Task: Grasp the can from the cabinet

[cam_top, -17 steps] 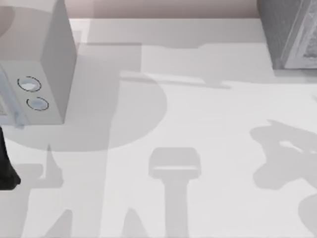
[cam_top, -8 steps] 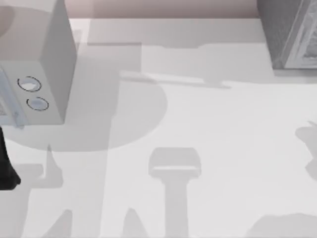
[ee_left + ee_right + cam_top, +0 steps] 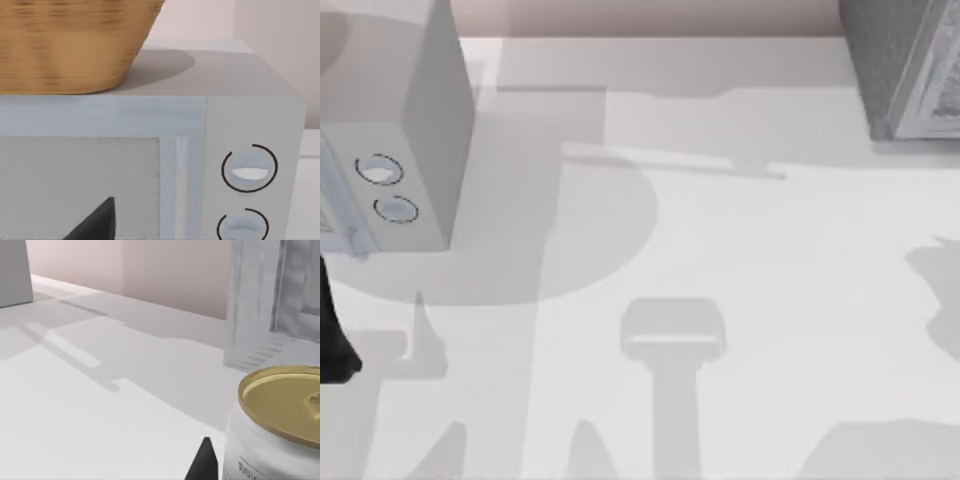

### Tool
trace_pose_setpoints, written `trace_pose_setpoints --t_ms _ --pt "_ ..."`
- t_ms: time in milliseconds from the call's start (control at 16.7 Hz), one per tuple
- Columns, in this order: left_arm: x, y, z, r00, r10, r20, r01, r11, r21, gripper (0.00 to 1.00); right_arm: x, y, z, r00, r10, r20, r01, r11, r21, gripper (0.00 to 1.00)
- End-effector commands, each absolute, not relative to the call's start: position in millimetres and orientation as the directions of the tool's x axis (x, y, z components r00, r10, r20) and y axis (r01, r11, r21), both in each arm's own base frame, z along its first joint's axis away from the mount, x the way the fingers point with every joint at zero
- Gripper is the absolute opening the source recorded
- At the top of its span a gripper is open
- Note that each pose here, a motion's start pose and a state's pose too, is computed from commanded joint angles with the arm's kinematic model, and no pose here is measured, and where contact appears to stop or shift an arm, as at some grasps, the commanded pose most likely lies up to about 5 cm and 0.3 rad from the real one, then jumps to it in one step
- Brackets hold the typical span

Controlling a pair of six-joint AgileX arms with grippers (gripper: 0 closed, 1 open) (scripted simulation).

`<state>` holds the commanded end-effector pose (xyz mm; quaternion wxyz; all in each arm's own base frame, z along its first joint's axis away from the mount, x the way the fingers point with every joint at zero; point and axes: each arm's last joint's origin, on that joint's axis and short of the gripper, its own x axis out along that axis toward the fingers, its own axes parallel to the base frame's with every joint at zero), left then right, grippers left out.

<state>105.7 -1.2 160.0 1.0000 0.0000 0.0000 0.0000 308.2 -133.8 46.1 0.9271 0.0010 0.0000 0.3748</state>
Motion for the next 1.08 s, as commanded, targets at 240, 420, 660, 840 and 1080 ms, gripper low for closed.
trace_pose_setpoints --t_ms 240,420,660,840,1080 --pt "105.7 -1.2 160.0 1.0 0.0 0.0 0.0 1.0 0.0 1.0 313.9 -128.5 44.0 0.72 0.694 0.001 -0.694 0.72 0.0 0.0" --pt "105.7 -1.2 160.0 1.0 0.0 0.0 0.0 1.0 0.0 1.0 313.9 -128.5 44.0 0.72 0.694 0.001 -0.694 0.72 0.0 0.15" --pt "105.7 -1.2 160.0 1.0 0.0 0.0 0.0 1.0 0.0 1.0 313.9 -128.5 44.0 0.72 0.694 0.001 -0.694 0.72 0.0 0.45" --pt "105.7 -1.2 160.0 1.0 0.0 0.0 0.0 1.0 0.0 1.0 313.9 -128.5 44.0 0.72 0.694 0.001 -0.694 0.72 0.0 0.68" --pt "105.7 -1.2 160.0 1.0 0.0 0.0 0.0 1.0 0.0 1.0 313.9 -128.5 44.0 0.72 0.694 0.001 -0.694 0.72 0.0 0.98"
